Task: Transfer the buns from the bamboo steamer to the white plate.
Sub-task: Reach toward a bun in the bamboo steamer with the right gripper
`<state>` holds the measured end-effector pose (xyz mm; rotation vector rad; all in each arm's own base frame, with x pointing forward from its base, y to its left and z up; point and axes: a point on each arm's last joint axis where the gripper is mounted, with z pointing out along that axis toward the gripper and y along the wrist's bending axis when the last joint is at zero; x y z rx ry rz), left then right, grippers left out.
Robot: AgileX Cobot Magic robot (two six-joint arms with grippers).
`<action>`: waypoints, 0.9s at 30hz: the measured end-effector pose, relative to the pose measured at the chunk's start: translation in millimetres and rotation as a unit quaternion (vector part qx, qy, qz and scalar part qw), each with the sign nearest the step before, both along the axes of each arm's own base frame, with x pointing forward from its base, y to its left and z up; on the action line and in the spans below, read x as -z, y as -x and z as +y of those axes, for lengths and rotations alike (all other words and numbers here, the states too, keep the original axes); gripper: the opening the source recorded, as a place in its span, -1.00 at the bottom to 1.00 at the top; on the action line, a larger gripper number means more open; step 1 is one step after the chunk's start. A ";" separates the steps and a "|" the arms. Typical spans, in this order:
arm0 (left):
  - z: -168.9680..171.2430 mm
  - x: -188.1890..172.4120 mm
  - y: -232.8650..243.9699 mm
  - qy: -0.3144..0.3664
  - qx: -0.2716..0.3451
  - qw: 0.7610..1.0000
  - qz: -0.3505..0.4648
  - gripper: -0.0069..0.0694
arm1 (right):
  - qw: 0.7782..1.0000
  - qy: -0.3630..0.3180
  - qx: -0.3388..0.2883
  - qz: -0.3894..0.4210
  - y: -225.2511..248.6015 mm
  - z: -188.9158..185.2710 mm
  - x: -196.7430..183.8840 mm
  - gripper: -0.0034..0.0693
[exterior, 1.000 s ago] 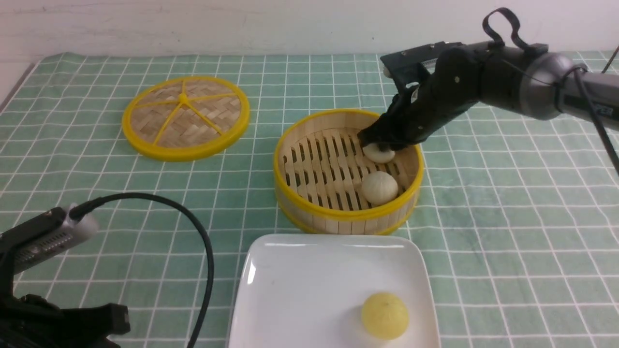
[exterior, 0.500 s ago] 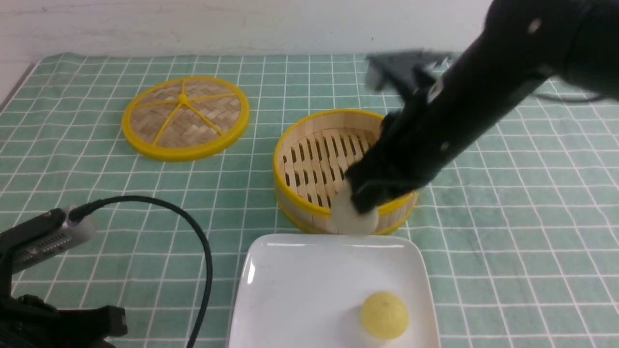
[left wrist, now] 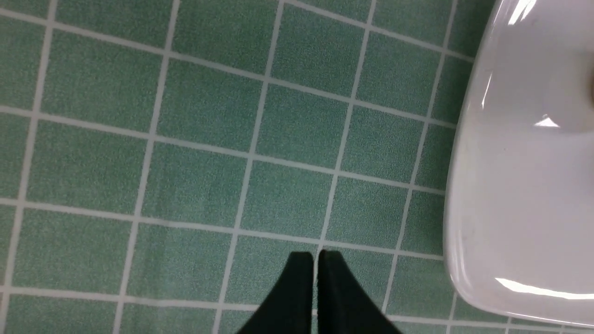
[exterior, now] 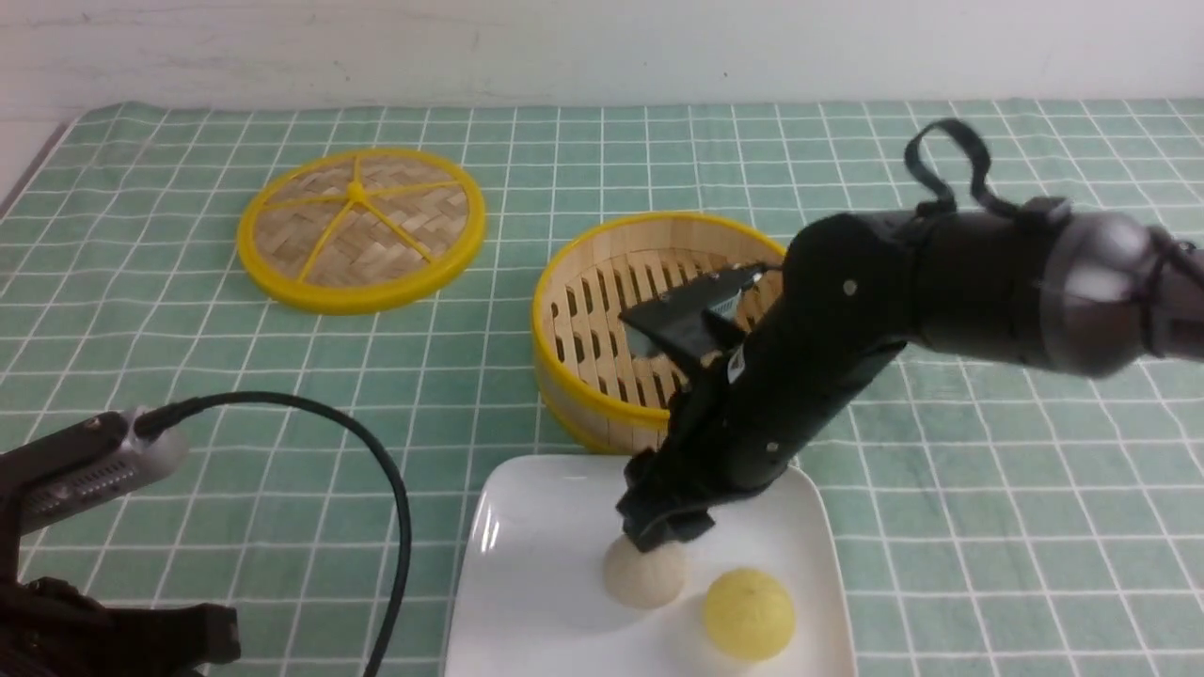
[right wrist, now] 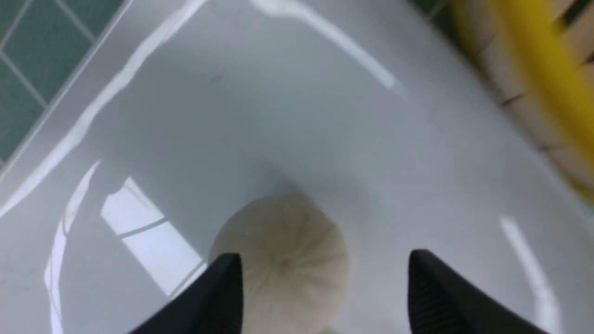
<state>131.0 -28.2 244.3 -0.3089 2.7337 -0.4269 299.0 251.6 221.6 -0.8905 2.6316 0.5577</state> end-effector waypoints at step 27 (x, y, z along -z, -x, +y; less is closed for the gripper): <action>0.6 0.1 -0.1 -0.004 0.001 1.000 -0.001 -0.63 | 0.990 0.003 0.114 -0.080 -83.1 -51.9 -12.9 -0.84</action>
